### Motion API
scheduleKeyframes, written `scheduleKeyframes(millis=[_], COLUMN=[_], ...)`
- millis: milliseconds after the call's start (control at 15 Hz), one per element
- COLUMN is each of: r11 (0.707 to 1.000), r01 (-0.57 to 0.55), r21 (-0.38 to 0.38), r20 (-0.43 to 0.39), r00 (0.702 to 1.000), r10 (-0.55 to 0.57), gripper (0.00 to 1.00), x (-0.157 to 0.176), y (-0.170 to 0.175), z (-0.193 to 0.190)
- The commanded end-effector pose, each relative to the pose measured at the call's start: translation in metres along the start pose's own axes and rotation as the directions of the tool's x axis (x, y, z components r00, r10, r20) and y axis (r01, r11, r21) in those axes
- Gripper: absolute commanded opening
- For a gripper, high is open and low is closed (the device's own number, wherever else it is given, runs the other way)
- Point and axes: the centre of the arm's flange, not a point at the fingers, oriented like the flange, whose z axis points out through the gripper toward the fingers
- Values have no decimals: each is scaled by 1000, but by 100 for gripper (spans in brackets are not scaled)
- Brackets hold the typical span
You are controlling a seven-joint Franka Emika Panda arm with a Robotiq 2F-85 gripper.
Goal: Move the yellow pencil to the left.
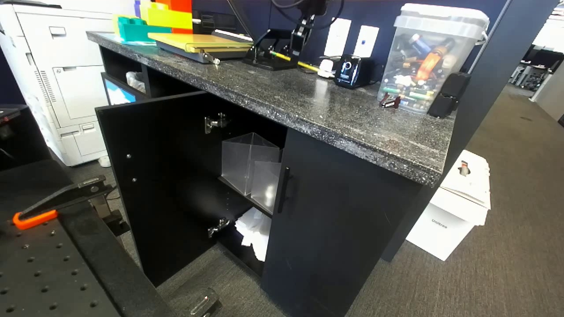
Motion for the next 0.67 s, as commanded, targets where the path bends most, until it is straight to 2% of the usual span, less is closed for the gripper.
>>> scheduleKeyframes(millis=[0, 200, 467, 533, 600], r11=[991, 983, 977, 977, 977], r01=[-92, -128, -154, -159, -161], r21=[99, 135, 148, 142, 142], r20=[-86, -121, -147, -150, -154], r00=[991, 982, 973, 972, 971], r10=[101, 145, 176, 180, 182], gripper=[2, 2, 2, 33, 36], x=[-1, -1, 1, 1, 2], y=[-37, -38, -35, -33, -32], z=[59, 86, 81, 78, 75])
